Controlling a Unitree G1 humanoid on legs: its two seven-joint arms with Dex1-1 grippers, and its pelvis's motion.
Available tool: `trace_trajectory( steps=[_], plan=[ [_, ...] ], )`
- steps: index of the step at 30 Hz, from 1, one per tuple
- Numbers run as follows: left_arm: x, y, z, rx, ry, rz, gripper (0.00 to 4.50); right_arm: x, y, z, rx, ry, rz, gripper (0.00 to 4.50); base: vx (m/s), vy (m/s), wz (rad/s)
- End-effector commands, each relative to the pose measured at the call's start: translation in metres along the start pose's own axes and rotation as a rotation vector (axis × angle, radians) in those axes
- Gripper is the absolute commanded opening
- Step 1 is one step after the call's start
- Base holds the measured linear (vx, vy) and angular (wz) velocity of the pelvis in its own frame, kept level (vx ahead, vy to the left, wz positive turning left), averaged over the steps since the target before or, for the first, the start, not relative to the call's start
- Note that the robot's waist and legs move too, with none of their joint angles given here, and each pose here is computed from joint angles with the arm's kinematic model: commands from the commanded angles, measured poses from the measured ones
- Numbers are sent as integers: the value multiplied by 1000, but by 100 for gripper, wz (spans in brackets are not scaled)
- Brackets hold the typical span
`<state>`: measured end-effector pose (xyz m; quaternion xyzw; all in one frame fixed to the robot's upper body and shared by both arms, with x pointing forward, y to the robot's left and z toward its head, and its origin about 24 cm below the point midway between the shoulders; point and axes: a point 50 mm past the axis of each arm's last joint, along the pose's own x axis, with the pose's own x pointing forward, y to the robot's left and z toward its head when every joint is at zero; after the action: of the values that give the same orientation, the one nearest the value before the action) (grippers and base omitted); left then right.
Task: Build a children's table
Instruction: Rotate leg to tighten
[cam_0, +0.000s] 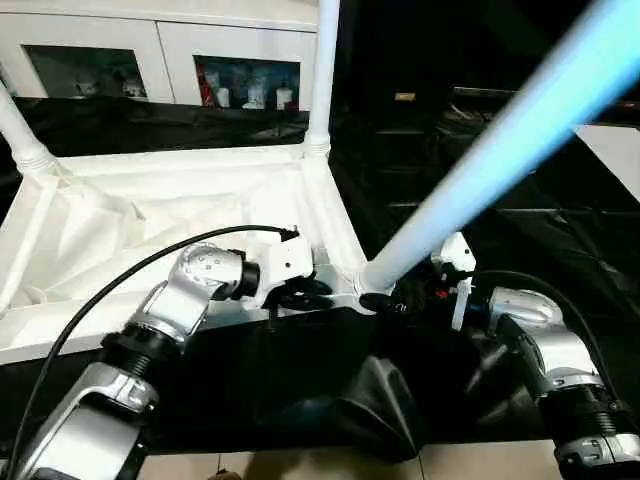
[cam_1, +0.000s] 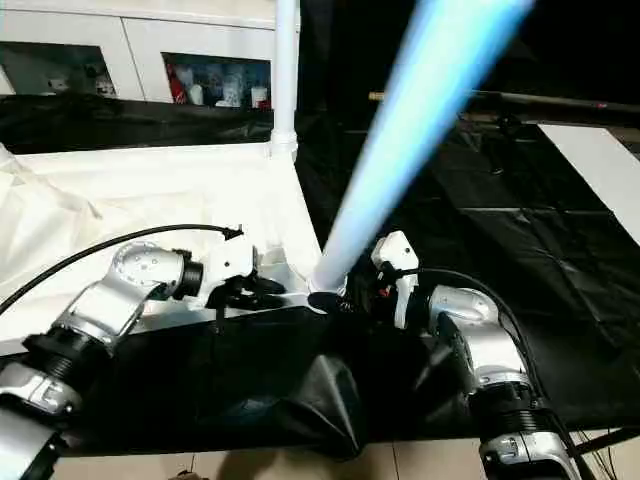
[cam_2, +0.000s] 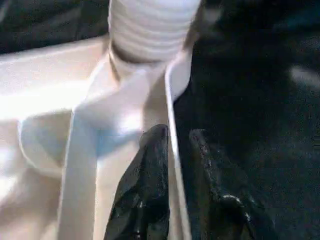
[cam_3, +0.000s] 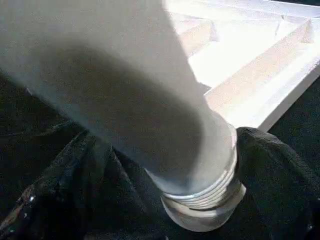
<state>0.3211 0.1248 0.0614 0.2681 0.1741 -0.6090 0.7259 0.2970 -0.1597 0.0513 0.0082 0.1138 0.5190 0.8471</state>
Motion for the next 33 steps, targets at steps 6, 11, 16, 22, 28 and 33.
trace_trajectory(
  steps=[6, 11, 16, 22, 28, 33],
  plan=[
    [1, 0, 2, 24, 5, -9, 10, -1, -1, -1, 38, 0, -4, 342, 0, 0, 0],
    [3, -1, 1, 23, 6, -19, 0, -2, -4, -3, 65, 12, -20, 304, 0, 0, 0],
    [3, -2, 0, 27, 12, -24, 0, -1, -4, -4, 67, 21, -16, 274, 0, 0, 0],
    [4, -6, 0, 34, 0, -62, 0, -4, -4, -6, 76, 52, 16, 268, 0, 0, 0],
    [3, -13, 0, 55, -6, -143, 0, -7, -4, -5, 129, 104, 119, 268, 0, 0, 0],
    [5, -13, -4, 104, 47, -156, 0, -13, -6, -6, 169, 149, 193, 268, 0, 0, 0]
  ],
)
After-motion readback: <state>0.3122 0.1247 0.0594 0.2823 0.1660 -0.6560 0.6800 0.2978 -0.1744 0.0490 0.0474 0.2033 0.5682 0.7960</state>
